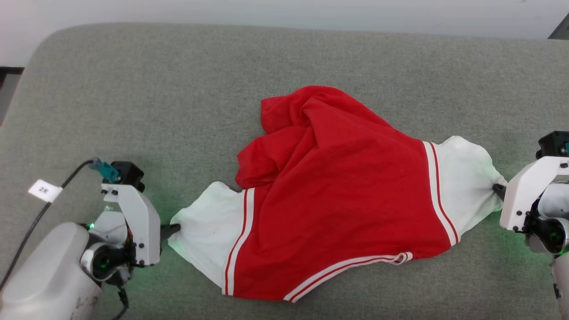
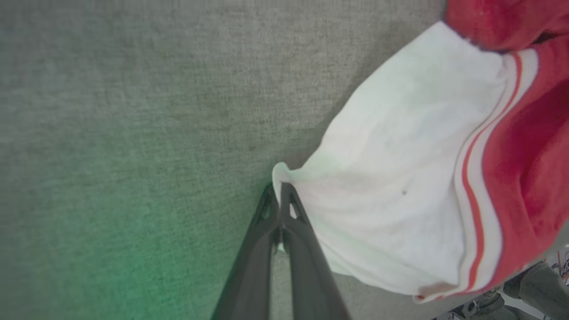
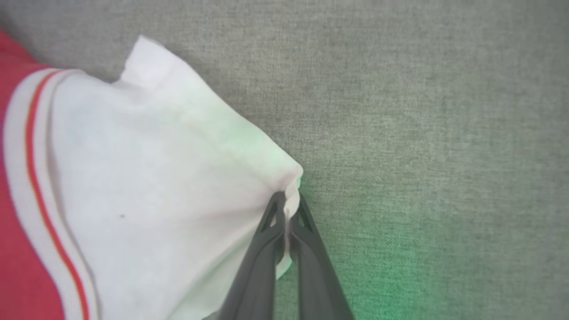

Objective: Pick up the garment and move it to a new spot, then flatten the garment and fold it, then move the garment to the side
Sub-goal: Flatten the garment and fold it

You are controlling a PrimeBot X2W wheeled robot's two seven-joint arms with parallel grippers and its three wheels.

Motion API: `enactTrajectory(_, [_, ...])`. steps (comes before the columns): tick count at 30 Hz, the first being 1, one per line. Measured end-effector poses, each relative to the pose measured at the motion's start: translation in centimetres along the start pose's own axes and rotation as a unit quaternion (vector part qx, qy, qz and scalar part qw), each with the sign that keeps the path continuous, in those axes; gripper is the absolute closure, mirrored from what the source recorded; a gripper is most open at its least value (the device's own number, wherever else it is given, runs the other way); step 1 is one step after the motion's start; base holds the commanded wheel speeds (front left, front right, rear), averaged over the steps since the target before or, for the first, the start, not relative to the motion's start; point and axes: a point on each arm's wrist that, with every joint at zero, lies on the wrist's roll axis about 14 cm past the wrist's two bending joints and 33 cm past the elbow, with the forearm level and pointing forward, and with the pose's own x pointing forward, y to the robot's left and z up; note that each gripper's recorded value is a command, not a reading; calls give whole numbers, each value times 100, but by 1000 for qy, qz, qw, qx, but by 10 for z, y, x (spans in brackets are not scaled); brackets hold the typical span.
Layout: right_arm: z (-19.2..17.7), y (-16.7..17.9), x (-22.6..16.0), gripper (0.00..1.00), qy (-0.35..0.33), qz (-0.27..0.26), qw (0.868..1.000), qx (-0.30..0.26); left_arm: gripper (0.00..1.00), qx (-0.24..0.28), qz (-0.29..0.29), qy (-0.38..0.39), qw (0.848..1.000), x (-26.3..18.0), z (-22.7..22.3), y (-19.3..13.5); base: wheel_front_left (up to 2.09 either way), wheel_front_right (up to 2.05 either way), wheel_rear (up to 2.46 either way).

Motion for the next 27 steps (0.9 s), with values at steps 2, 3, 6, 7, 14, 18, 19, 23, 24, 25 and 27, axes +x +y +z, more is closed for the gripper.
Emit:
enactTrajectory(2, [3,0,-2,100,0,0,1000,-8,100,6,2,-7,1000,-3,5,-1,0,0,0])
enactTrajectory(3, [5,1,-4,100,1,0,1000,-12,100,7,2,-10,1000,-5,7,-1,0,0,0])
enactTrajectory(6, [20,12,-11,100,-18,17,1000,-11,100,18,7,-23,1000,-16,19,-1,0,0,0])
enactTrajectory(7, [28,16,-15,100,-30,25,999,-8,100,22,8,-33,999,-21,27,-1,0,0,0])
enactTrajectory(14, [105,56,-61,100,-149,87,985,1,100,75,33,-125,989,-82,103,-12,0,0,0])
enactTrajectory(18, [154,79,-103,100,-234,115,965,-11,100,105,41,-188,976,-126,144,-31,0,0,0])
enactTrajectory(19, [166,85,-114,100,-260,123,958,-11,100,111,43,-204,972,-138,155,-36,0,0,0])
enactTrajectory(23, [213,106,-165,100,-356,140,923,-31,100,136,52,-282,948,-191,195,-57,0,0,0])
enactTrajectory(24, [223,112,-178,100,-379,142,913,-40,100,142,54,-303,941,-204,204,-63,0,0,0])
enactTrajectory(25, [232,119,-191,100,-402,149,903,-40,100,152,60,-322,932,-218,213,-68,0,0,0])
enactTrajectory(27, [248,131,-213,100,-436,159,885,-47,100,159,62,-356,919,-243,228,-78,0,0,0])
